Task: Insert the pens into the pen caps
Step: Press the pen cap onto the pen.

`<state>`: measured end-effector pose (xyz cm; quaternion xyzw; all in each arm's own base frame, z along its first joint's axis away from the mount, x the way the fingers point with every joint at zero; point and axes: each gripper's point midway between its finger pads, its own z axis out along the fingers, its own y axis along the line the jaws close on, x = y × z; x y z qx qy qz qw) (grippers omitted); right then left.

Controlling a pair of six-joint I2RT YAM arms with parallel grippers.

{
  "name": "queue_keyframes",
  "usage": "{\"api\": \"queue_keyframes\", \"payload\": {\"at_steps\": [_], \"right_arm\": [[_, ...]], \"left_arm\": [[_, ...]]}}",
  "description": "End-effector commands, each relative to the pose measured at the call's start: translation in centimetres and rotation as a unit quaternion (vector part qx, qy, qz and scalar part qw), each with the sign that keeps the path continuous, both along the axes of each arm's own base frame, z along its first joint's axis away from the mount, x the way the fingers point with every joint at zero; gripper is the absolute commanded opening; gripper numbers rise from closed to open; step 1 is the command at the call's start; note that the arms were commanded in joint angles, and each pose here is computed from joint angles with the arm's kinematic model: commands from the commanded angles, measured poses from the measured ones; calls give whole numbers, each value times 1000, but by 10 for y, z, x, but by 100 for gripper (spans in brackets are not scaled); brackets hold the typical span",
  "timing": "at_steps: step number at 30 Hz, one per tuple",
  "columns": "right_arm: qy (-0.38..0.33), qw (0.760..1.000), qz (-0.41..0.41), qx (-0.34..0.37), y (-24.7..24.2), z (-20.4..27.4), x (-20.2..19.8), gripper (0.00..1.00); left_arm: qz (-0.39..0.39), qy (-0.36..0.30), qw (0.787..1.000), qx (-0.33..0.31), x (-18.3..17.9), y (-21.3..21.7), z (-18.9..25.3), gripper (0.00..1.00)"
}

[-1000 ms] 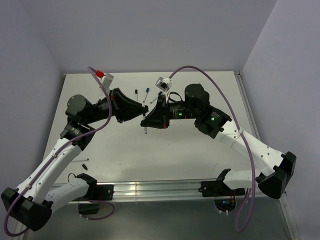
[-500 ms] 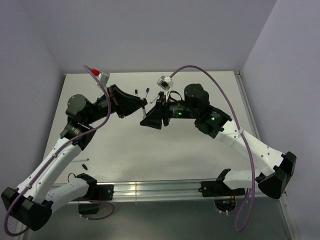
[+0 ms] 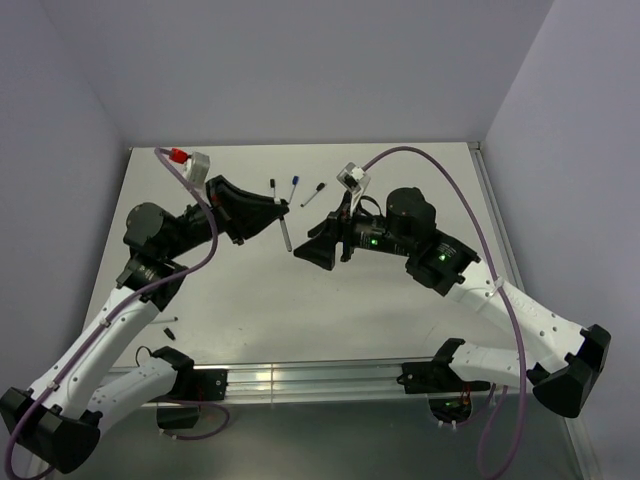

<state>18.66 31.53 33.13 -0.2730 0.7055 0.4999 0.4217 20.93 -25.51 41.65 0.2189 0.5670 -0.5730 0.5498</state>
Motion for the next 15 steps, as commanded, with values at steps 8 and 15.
{"api": "queue_keyframes", "payload": {"at_steps": [8,15], "right_arm": [[-35,998,1,43,5,21,6,65],[-47,997,17,52,8,28,2,63]], "left_arm": [[-8,-111,993,-32,-30,7,16,1],[-13,-108,994,-22,-31,-1,11,0]]}}
